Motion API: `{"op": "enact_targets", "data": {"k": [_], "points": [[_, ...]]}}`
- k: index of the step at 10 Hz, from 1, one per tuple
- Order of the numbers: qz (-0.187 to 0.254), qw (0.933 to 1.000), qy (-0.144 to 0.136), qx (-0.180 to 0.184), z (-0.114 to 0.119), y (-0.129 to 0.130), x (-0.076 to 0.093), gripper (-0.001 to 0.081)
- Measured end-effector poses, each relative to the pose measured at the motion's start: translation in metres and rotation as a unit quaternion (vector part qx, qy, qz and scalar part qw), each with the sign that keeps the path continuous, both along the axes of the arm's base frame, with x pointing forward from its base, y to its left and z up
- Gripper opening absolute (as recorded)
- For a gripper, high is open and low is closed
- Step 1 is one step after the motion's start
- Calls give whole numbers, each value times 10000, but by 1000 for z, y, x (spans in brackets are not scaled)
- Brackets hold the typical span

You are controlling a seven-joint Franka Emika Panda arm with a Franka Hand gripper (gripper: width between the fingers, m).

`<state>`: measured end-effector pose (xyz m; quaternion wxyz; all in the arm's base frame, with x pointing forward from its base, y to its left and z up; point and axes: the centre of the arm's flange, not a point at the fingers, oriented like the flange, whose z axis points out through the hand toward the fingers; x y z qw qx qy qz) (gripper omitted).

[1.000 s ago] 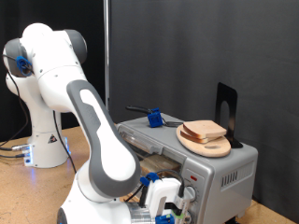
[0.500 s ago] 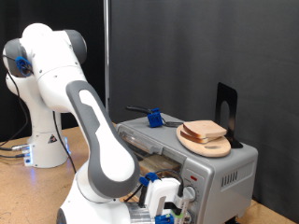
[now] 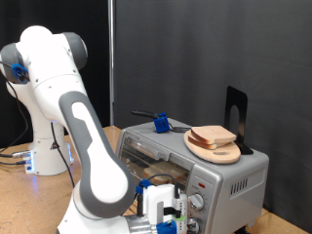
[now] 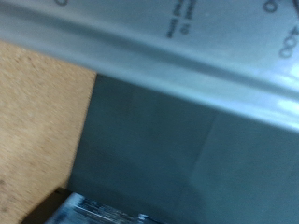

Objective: Make a piece of toast with the oven

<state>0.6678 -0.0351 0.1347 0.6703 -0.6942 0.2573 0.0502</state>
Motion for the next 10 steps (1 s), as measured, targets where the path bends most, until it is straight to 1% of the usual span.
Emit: {"op": "enact_targets", "data": {"k": [2,4,8,10], "points": [[16,9992,-365,136,-3,0,-1,91],[32,9981,-578,224,-6,-1,-2,91],[62,9956,-881,303,-8,-2,-3,91],[54,9957,-866,312,-9,-2,-3,91]]}}
